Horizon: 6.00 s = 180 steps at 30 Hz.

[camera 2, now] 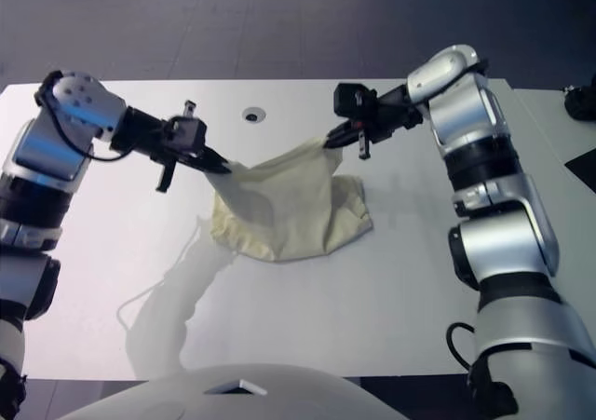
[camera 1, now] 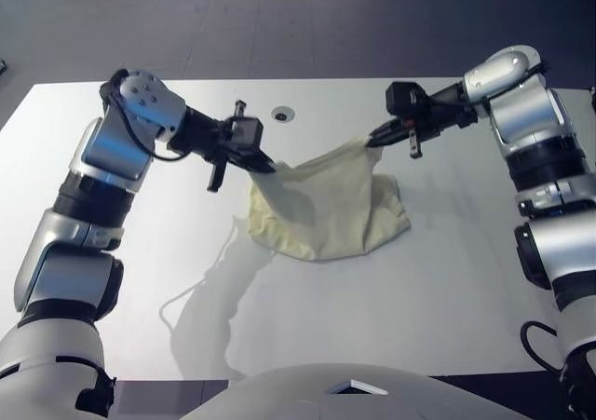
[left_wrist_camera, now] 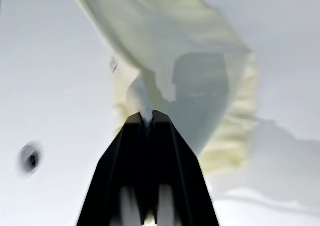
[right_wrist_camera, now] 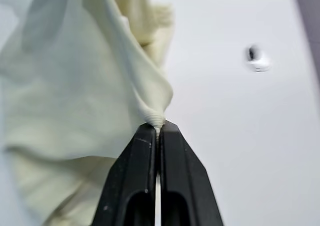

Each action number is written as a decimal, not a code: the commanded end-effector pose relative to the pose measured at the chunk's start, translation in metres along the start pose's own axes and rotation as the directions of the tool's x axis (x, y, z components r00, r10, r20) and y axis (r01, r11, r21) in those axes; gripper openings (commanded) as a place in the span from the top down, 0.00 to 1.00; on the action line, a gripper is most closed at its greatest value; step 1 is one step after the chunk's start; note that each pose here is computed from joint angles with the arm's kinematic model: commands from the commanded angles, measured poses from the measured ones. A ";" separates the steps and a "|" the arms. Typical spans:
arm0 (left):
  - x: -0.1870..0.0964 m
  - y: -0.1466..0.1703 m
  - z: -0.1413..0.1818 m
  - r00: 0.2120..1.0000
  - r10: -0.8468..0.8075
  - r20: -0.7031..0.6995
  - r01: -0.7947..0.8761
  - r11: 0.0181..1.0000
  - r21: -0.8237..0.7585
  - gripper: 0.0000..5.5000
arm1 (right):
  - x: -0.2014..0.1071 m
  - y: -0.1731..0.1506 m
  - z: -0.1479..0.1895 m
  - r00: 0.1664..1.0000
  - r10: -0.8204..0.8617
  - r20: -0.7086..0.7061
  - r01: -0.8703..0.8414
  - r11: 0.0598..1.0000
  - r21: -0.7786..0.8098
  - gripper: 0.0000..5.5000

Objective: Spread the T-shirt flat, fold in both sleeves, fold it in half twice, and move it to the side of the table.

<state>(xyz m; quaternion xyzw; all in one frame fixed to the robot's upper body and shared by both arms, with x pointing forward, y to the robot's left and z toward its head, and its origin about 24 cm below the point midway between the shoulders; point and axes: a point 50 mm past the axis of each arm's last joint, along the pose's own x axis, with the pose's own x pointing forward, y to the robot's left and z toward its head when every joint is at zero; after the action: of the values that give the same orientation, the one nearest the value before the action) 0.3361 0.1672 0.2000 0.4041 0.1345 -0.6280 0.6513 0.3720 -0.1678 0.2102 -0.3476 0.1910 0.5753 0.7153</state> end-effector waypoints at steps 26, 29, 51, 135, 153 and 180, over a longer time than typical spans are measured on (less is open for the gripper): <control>-0.055 0.131 0.060 0.048 0.994 -0.101 -0.951 0.076 0.301 1.00 | -0.052 -0.083 0.096 0.048 -0.979 0.197 0.943 -0.021 -0.333 1.00; -0.053 0.130 0.057 0.035 0.995 -0.088 -0.935 0.064 0.348 1.00 | -0.053 -0.082 0.095 0.011 -0.971 0.239 0.922 -0.083 -0.379 1.00; -0.081 0.137 0.084 -0.094 0.995 -0.030 -0.882 -0.069 0.466 1.00 | -0.077 -0.083 0.121 -0.077 -0.940 0.332 0.855 -0.233 -0.462 1.00; 0.108 -0.117 0.008 0.944 0.320 0.076 -0.322 0.947 0.008 0.02 | 0.038 0.111 -0.087 0.974 -0.065 -0.218 0.044 0.994 -0.098 0.02; 0.136 -0.159 -0.016 0.955 0.292 -0.056 -0.291 0.956 0.019 0.02 | 0.048 0.036 -0.106 0.748 -0.643 -0.167 0.482 0.698 -0.530 0.02; 0.063 0.003 -0.017 0.805 0.592 0.029 -0.525 0.734 -0.431 0.02 | -0.003 0.016 -0.032 0.890 -0.451 -0.069 0.437 0.885 -0.162 0.02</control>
<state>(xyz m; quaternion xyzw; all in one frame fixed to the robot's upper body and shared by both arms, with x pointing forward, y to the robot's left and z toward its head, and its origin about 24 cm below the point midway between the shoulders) 0.3452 0.1309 0.1488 0.2712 0.0553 -0.3977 0.8748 0.3536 -0.2026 0.1845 -0.5352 0.1118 0.3852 0.7435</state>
